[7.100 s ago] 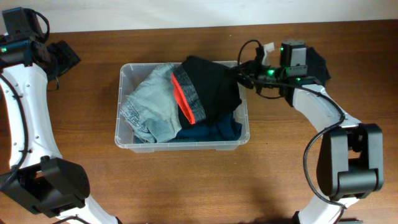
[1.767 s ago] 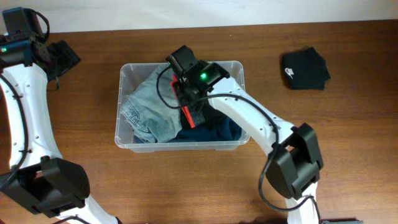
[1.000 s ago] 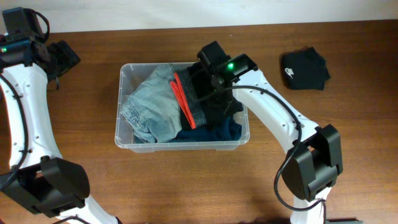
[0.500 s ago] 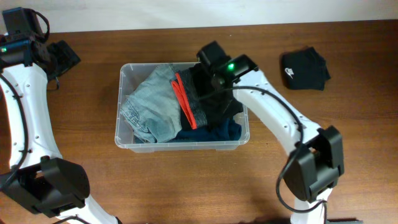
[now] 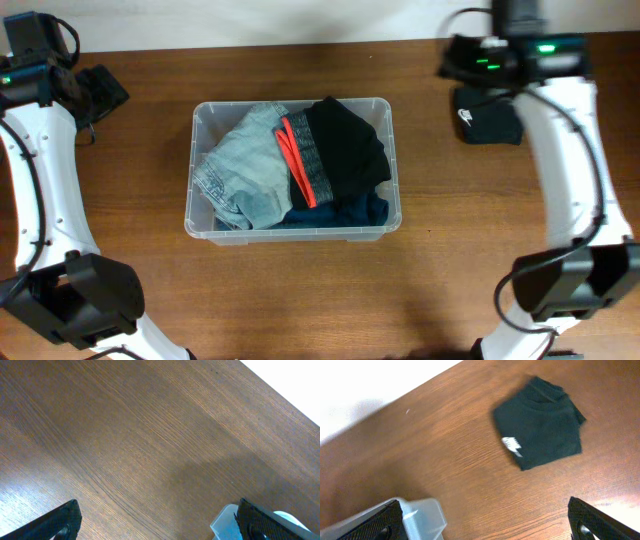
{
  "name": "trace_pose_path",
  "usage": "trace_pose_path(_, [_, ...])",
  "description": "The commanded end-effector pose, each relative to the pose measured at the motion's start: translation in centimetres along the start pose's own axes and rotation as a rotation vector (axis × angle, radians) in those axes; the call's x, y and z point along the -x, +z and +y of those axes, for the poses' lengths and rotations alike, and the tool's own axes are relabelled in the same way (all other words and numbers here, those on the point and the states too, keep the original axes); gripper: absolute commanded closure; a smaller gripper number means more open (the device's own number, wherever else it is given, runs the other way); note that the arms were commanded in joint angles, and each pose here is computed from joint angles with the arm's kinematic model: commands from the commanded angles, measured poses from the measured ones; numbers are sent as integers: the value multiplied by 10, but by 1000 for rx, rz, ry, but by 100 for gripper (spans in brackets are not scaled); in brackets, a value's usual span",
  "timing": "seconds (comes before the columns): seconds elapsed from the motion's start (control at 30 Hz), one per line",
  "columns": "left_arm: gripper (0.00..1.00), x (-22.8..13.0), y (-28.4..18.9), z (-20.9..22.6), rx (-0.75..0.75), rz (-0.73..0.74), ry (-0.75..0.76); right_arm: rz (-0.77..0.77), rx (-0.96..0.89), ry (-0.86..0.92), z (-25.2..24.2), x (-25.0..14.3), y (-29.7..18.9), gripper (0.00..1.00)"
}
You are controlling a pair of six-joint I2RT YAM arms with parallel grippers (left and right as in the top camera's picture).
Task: Pack container
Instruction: 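Raise the right gripper and move it right to the black Nike shirt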
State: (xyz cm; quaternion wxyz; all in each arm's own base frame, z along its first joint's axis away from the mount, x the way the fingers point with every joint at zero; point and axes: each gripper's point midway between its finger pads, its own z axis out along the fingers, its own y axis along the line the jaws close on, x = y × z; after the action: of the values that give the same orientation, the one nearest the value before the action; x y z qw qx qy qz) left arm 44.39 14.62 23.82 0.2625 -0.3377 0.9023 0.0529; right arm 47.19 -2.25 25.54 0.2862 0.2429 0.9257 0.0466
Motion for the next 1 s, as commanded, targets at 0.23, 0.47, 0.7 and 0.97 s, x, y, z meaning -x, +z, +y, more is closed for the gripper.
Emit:
trace_pose_path(0.23, [1, 1, 0, 0, 4, -3, -13, 244, 343, 371, -51, -6, 42, 1])
trace_pose_path(0.47, [1, 1, 0, 0, 3, -3, -13, 276, 343, 633, -69, -18, 77, 1])
trace_pose_path(0.7, [0, 1, 0, 0, 3, -3, -13, 252, 356, 826, -76, -23, 109, 2])
trace_pose_path(0.97, [1, 1, 0, 0, 3, -3, -13, 225, 286, 898, -99, -40, 131, 1])
